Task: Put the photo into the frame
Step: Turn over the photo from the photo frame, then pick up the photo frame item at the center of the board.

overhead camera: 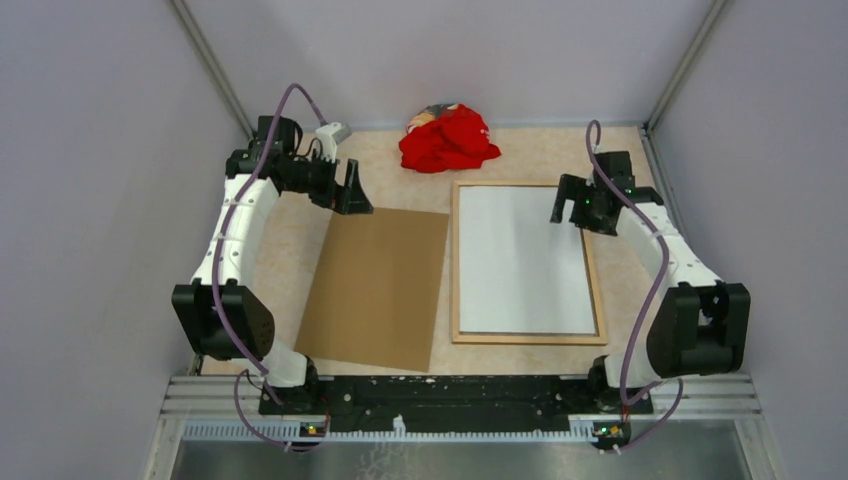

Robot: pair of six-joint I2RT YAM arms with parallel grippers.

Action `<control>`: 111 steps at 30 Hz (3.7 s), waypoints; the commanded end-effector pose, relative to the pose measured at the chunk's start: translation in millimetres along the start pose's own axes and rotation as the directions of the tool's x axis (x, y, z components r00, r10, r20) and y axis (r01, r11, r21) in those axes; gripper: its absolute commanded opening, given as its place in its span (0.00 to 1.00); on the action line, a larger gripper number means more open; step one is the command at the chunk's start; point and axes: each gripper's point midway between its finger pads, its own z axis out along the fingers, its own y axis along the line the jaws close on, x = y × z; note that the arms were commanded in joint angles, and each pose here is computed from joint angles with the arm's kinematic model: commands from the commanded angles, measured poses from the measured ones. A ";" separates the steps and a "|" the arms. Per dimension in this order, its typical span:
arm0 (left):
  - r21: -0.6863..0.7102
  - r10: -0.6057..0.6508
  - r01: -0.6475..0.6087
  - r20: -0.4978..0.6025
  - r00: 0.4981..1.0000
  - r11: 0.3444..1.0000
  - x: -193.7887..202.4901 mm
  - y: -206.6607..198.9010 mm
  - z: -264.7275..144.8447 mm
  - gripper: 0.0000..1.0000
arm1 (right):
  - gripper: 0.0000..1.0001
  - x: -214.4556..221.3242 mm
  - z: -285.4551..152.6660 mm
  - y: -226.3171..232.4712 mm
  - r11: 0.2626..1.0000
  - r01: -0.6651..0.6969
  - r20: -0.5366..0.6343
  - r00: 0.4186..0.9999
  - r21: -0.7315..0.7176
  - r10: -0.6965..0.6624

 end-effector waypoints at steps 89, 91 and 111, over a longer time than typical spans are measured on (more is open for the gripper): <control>-0.411 -0.149 -0.006 -0.343 0.927 0.912 225.6 186.8 37.7 0.43 | 0.89 85.7 -139.3 437.6 0.216 -0.278 -0.254 0.958 -0.936 0.131; -0.409 -0.149 -0.005 -0.344 0.927 0.913 226.2 186.4 37.9 0.43 | 0.88 83.1 -153.1 438.6 0.141 -0.277 -0.260 0.957 -0.950 0.127; -0.363 -0.133 0.008 -0.319 0.938 0.932 208.3 172.0 36.6 0.43 | 0.83 91.5 -152.8 454.3 0.012 -0.352 -0.351 0.934 -0.936 0.069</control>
